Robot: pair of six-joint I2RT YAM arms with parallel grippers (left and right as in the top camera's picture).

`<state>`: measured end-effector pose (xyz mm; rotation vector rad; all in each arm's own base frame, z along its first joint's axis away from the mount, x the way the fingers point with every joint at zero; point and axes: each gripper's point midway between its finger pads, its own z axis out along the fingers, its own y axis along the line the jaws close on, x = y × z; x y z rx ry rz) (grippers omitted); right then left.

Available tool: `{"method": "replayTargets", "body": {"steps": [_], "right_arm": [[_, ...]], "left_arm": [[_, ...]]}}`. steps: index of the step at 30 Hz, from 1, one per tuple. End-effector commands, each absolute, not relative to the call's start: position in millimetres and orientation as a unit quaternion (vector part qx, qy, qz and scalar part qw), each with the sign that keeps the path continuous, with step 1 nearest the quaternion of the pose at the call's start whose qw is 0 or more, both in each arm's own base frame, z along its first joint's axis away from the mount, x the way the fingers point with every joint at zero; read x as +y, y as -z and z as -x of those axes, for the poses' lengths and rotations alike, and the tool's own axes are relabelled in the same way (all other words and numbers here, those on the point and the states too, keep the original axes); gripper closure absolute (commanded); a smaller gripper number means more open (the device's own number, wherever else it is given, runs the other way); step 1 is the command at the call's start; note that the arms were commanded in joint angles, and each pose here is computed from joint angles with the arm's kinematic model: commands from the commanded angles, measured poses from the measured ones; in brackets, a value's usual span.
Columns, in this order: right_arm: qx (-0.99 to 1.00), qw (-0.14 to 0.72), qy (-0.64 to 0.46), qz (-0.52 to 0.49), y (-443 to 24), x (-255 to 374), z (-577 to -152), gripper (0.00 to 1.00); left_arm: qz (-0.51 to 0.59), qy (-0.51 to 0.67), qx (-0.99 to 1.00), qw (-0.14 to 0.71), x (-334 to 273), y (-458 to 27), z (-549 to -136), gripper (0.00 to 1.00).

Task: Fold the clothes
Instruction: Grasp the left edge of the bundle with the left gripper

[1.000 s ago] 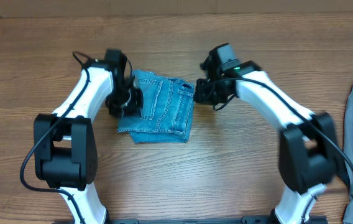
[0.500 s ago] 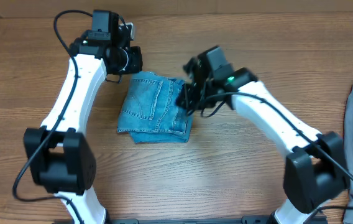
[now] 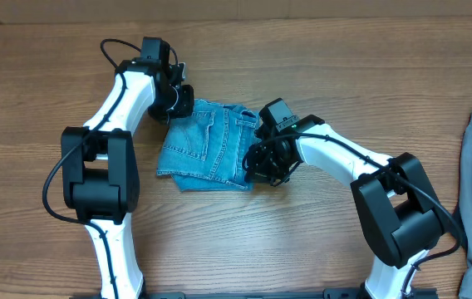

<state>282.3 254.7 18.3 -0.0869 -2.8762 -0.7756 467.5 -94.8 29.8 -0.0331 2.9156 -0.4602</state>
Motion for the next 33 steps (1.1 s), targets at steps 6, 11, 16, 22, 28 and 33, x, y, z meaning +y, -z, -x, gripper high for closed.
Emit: {"method": "replayTargets", "body": {"steps": [6,11,16,22,28,33], "right_arm": [[-0.970,0.034,0.238,-0.016,-48.6,229.9,-290.0,0.92],[-0.975,-0.021,0.222,-0.027,-84.6,217.5,-297.5,0.91],[-0.965,-0.078,0.244,-0.052,-125.9,215.4,-299.2,0.60],[-0.952,-0.135,0.267,-0.064,-169.8,213.5,-295.2,0.52],[-0.945,-0.160,0.277,-0.069,-189.0,212.0,-291.6,0.49],[-0.945,-0.160,0.277,-0.069,-189.5,211.5,-291.0,0.48]], "left_arm": [[0.031,0.129,0.982,0.138,-57.5,-140.2,-487.1,0.56],[0.039,0.141,0.980,0.134,-52.6,-187.8,-470.6,0.78],[0.047,0.110,0.991,0.063,-47.5,-175.4,-437.8,0.29],[0.063,0.133,0.989,0.012,-38.5,-125.5,-425.6,0.00],[0.039,0.223,0.974,-0.010,-53.9,-67.1,-411.8,0.00],[0.019,0.289,0.957,0.002,-69.9,-39.9,-405.6,0.00]]}}
